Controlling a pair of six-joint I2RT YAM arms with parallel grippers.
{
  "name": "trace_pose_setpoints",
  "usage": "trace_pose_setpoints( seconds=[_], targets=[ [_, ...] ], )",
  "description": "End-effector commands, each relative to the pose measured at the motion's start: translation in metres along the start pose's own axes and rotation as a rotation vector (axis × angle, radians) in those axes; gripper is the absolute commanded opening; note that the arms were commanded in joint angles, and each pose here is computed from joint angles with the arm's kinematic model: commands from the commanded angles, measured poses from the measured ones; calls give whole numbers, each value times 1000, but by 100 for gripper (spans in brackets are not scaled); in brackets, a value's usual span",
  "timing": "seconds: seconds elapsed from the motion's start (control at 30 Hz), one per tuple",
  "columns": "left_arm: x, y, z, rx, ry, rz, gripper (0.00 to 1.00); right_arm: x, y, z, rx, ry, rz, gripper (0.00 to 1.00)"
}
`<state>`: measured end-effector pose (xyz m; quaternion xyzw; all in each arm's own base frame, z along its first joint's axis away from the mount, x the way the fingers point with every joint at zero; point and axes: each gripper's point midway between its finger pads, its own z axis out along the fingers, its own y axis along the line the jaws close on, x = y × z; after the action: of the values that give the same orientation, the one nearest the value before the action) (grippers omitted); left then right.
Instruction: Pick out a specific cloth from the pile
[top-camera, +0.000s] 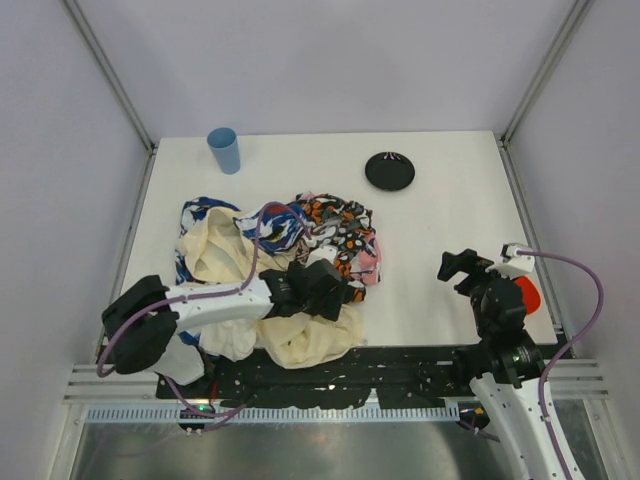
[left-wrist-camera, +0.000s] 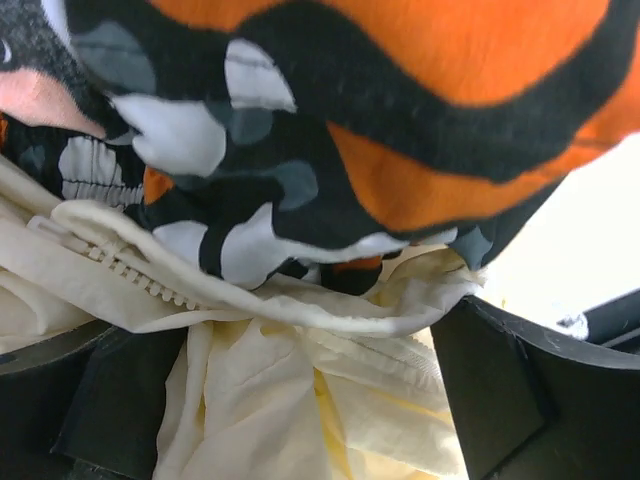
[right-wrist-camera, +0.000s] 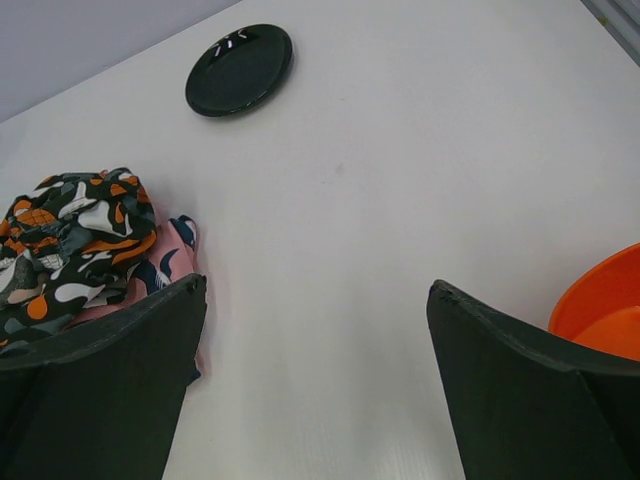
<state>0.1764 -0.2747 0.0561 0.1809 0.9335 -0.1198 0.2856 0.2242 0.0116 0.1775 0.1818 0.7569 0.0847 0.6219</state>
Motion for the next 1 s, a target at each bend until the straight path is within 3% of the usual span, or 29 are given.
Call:
trace_pose_setpoints(
  seconds=[0.0, 0.13, 0.17, 0.2, 0.27, 0.3, 0.43, 0.57, 0.73, 0.97],
  targets=[
    [-42, -20, 22, -42, -116, -181, 100, -16, 8, -2, -33, -58, 16, 95],
    [-29, -16, 45, -124, -46, -201, 98, -16, 9, -3, -40, -62, 18, 95],
    [-27, -16, 48, -129, -50, -216, 91, -16, 10, -3, -47, -59, 19, 95],
    [-25, -16, 54, -114, -68, -239, 74, -16, 10, -3, -51, -59, 16, 95],
    [-21, -11, 60, -110, -99, -295, 16, -17, 11, -4, -53, -61, 16, 95],
    [-20, -9, 59, -108, -106, -305, 0, -16, 11, -3, -53, -60, 15, 95],
    [-46, 8, 33, -159, -210, -257, 0, -15, 13, -3, -64, -55, 13, 95],
    [-114, 28, -28, -219, -463, -207, 0, -16, 13, -4, -68, -60, 13, 95],
    [-190, 73, -111, -252, -719, -291, 0, -17, 13, -5, -71, -68, 15, 95],
    [-218, 147, -173, -383, -855, -381, 0, -15, 17, -3, -91, -64, 7, 95]
  ],
)
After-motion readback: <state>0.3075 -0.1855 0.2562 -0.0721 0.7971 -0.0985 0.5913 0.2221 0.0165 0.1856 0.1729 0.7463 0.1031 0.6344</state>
